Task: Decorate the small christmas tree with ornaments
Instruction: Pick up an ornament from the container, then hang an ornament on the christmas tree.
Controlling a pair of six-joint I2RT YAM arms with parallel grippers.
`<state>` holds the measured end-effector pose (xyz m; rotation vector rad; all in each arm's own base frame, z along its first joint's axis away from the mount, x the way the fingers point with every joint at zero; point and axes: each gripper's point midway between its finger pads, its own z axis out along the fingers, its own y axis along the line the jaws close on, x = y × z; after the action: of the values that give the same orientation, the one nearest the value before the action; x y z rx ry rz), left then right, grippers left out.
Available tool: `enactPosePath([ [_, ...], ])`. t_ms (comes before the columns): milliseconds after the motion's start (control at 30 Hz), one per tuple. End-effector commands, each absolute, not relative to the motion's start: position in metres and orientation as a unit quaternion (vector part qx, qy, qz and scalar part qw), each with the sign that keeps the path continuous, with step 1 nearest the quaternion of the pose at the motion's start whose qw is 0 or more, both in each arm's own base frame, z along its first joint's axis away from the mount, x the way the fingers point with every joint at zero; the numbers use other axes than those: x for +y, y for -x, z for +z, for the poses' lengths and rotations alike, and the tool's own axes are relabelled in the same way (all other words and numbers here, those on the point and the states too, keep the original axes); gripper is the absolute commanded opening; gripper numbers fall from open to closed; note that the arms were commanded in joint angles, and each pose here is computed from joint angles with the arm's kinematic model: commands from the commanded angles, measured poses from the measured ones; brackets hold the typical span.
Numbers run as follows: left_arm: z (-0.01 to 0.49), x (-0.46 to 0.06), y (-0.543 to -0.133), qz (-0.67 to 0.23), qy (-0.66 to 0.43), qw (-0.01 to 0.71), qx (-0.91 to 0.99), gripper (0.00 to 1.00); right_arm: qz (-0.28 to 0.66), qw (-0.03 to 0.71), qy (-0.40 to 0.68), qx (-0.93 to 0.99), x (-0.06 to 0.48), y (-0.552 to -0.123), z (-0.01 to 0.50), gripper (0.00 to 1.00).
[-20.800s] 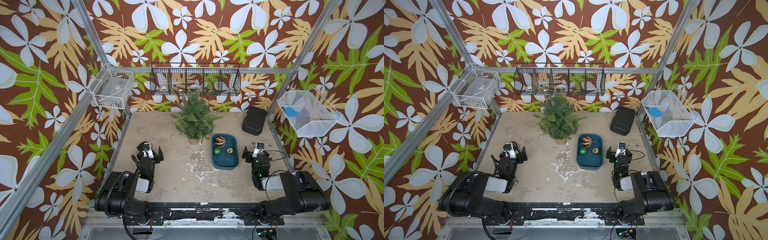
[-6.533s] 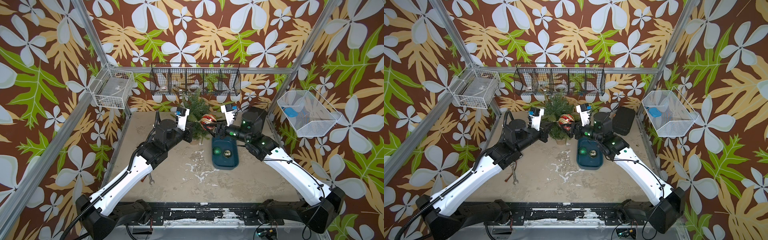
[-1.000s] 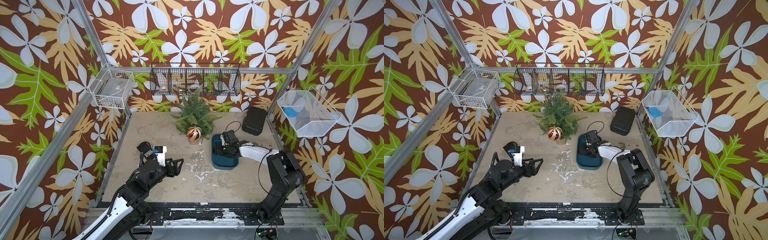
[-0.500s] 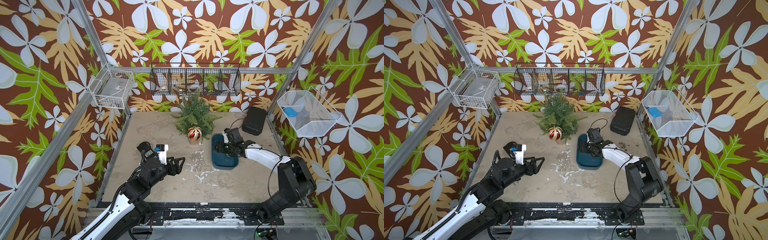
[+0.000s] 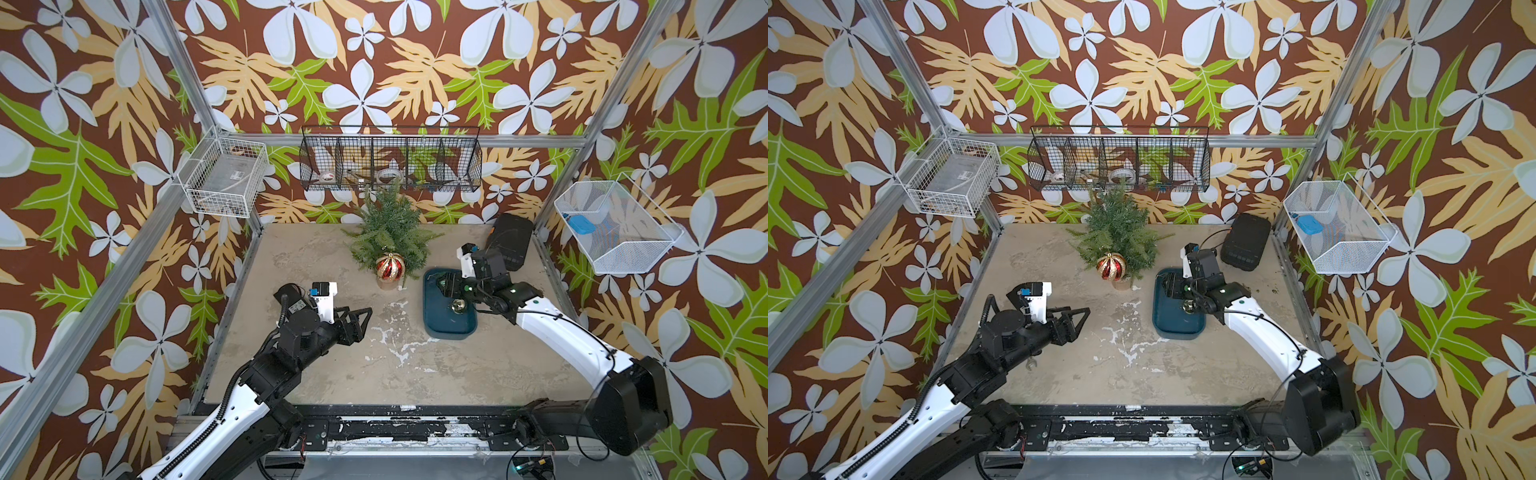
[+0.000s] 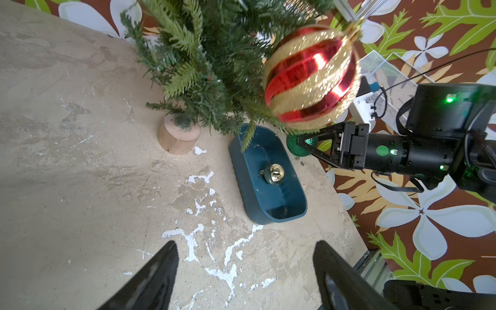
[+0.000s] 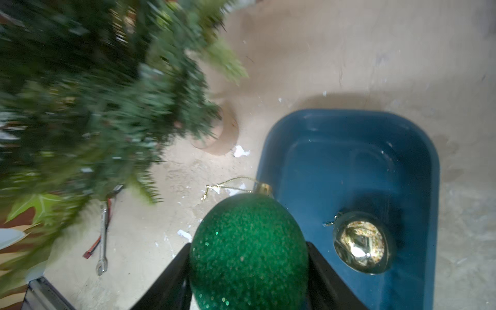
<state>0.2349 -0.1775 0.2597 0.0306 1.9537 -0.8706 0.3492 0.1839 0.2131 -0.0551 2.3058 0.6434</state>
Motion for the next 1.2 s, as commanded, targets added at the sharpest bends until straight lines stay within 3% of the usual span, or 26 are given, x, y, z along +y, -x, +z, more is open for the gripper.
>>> enactPosePath([
  [0, 0.283, -0.181, -0.239, -0.363, -0.026, 0.502, 0.785, 0.81, 0.268, 0.379, 0.048, 0.884, 0.186, -0.336, 0.239, 0.61],
  [367, 0.360, -0.200, -0.245, -0.390, -0.070, 0.533, 0.748, 0.80, 0.338, 0.453, 0.110, 0.818, 0.190, -0.292, 0.336, 0.61],
  [700, 0.421, -0.210, -0.254, -0.393, -0.094, 0.550, 0.731, 0.74, 0.396, 0.465, 0.149, 0.778, 0.205, -0.276, 0.384, 0.61],
  [900, 0.448, -0.203, -0.273, -0.424, -0.102, 0.533, 0.725, 0.66, 0.425, 0.462, 0.162, 0.762, 0.215, -0.276, 0.400, 0.61],
  [1167, 0.461, -0.233, -0.281, -0.479, -0.161, 0.482, 0.716, 0.47, 0.454, 0.449, 0.173, 0.750, 0.225, -0.274, 0.409, 0.61],
])
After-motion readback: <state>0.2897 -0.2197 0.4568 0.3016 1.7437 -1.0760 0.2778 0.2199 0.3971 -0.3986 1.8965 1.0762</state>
